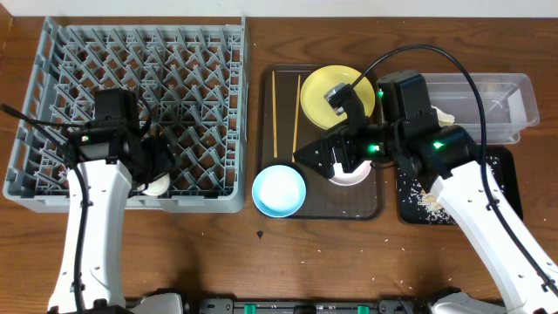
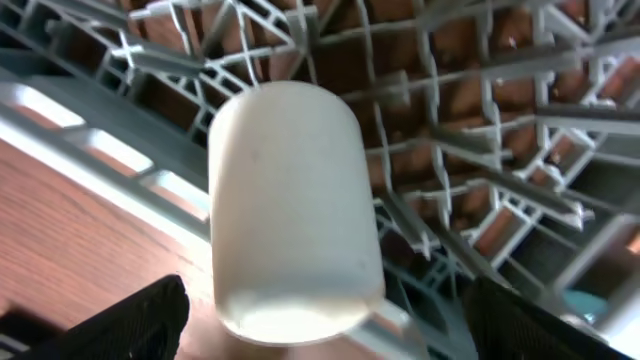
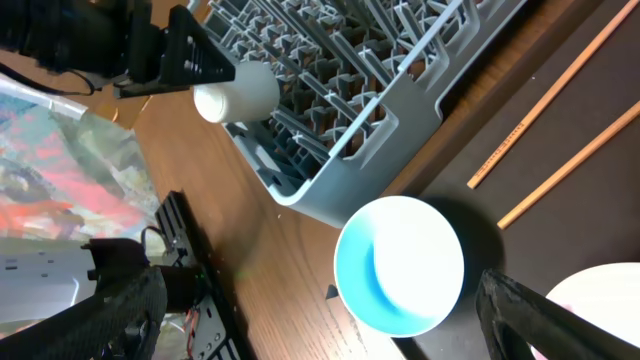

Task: Sort waste into correct bins and load items into the dishwasher
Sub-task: 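Place the white cup upside down in the dish rack with the left gripper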

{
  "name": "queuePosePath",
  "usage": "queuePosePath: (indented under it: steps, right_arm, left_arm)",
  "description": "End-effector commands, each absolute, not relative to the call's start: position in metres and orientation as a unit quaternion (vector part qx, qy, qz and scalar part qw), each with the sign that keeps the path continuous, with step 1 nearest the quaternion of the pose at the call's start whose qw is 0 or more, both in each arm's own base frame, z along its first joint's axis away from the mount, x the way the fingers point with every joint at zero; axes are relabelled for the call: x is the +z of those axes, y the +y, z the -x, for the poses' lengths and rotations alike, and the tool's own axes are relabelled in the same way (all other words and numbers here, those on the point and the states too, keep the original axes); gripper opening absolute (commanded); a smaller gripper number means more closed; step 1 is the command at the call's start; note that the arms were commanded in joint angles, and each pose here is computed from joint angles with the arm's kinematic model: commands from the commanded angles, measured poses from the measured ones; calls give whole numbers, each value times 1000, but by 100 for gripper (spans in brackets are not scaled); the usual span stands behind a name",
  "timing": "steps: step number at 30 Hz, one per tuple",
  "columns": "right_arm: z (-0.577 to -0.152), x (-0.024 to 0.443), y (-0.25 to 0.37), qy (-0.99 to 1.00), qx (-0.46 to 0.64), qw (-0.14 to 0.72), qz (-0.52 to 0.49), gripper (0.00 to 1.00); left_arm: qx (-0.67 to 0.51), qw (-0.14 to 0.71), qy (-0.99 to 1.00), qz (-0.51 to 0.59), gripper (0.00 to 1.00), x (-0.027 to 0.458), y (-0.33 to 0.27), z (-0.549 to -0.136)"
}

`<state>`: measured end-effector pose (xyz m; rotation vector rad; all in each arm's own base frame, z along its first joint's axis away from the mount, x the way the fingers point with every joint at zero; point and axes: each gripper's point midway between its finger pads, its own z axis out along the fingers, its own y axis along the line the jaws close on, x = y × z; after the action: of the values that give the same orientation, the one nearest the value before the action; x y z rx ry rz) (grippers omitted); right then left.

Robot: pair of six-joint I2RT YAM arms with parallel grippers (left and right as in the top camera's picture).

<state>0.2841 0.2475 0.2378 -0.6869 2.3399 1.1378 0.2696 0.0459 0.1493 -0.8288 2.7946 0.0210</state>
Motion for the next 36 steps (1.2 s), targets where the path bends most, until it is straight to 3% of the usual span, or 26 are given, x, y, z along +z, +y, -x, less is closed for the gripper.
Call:
queuePosePath:
  steps: [1,3,5,8,10,12,15,23,36]
  right_arm:
    - [-283,243,250,842,405,237,265,97]
    - [-284,243,249,843,403,238,265,97]
    - [-285,242,248,845,399,240,264,97]
    - [-286,242,248,846,397,240,263,97]
    - [-286,242,248,845,398,240,263,97]
    - [-286,242,248,845,398,240,263,97]
    - [-286,242,248,845,398,240,263,97]
    - [-286,242,248,846,397,240,263,98]
    - [-286,241,248,846,396,241,263,98]
  left_arm:
    - [-24,154,951,267,89,186,39,-280]
    - [-31,169,953,248,86,202,34,-281]
    - [-28,175,955,238,69,210,31,-274]
    - [-16,138,960,244,57,204,31,-254]
    - [25,119,957,263,61,195,44,-245]
    - [64,114,950,285,81,187,58,-242]
    - [67,119,948,288,86,175,61,-253]
    - [65,72,955,279,85,146,55,-263]
    - [69,24,963,258,62,130,43,-257]
